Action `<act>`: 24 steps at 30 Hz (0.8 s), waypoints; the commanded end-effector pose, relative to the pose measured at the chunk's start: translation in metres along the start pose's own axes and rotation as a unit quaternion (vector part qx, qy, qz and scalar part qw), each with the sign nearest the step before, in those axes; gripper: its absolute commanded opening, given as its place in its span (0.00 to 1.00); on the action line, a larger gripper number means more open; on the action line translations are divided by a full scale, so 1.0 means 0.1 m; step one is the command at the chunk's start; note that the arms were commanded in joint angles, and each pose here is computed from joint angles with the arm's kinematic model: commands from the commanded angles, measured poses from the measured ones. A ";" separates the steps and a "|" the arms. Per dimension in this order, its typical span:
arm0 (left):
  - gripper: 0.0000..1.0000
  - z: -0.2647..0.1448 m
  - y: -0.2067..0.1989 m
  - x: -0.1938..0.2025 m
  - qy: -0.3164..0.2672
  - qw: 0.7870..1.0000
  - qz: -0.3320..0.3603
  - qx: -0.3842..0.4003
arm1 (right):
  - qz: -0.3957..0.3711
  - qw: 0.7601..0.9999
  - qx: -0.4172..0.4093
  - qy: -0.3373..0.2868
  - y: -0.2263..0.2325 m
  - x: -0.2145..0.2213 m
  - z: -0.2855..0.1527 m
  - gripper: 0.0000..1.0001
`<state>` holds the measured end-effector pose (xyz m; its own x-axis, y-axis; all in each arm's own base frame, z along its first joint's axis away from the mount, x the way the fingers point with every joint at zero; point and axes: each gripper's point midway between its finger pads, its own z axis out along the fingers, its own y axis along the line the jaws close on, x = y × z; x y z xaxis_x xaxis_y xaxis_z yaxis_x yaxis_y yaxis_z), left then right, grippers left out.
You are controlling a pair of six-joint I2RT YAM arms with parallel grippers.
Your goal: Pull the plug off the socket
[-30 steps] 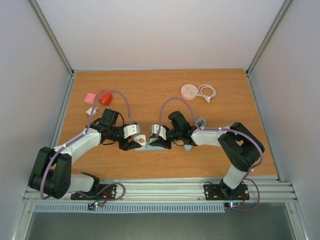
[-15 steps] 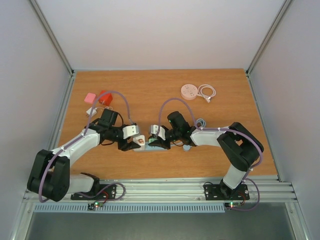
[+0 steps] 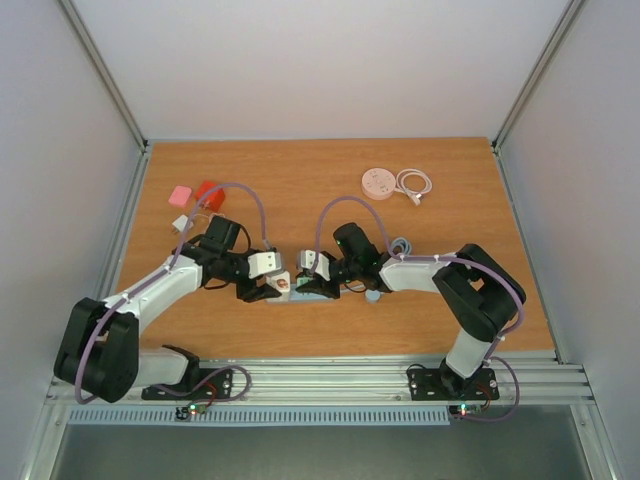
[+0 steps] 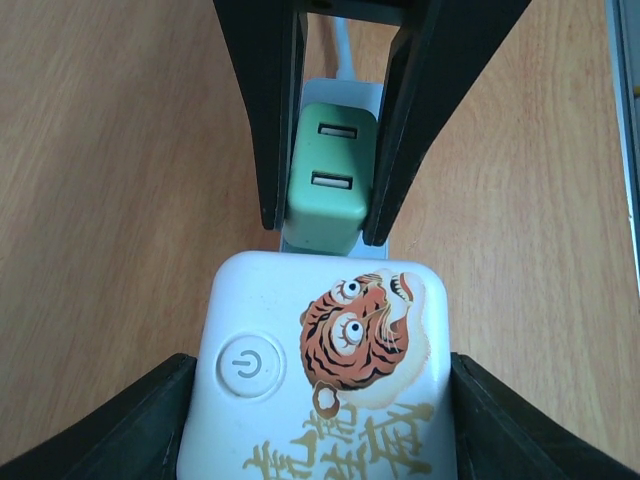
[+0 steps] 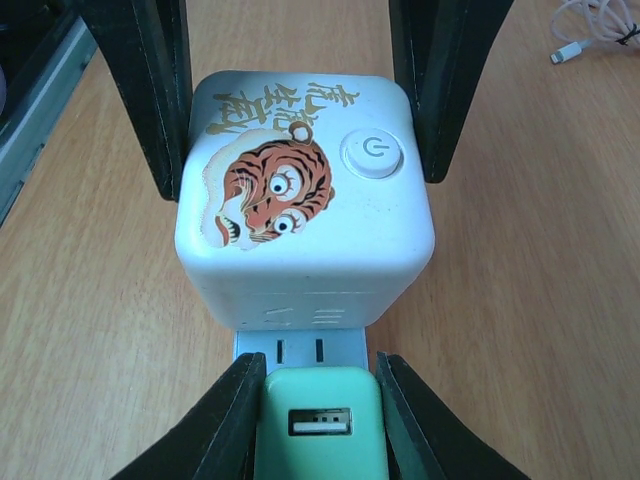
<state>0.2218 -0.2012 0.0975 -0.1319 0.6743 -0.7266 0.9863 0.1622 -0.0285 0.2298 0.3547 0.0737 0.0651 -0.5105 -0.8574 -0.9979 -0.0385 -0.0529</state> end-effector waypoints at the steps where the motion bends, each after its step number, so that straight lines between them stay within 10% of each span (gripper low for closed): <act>1: 0.31 -0.20 0.00 -0.72 -0.126 0.990 0.059 0.024 | 0.053 0.993 -0.027 0.099 0.28 0.62 0.11 0.01; 4: 0.31 -0.51 0.07 -0.98 -0.185 0.981 0.044 0.047 | 0.052 0.993 -0.028 0.099 0.28 0.62 0.11 0.01; 21: 0.29 -0.17 0.03 -0.65 -0.101 0.991 0.091 -0.005 | 0.053 0.993 -0.027 0.100 0.27 0.62 0.11 0.01; 24: 0.27 -0.47 0.05 -1.02 -0.182 0.979 0.089 0.010 | 0.056 0.993 -0.028 0.104 0.26 0.64 0.13 0.01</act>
<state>0.2232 -0.1996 0.1038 -0.1398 0.6725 -0.7267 0.9855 0.1657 -0.0363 0.2300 0.3565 0.0756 0.0744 -0.5050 -0.8599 -0.9972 -0.0461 -0.0592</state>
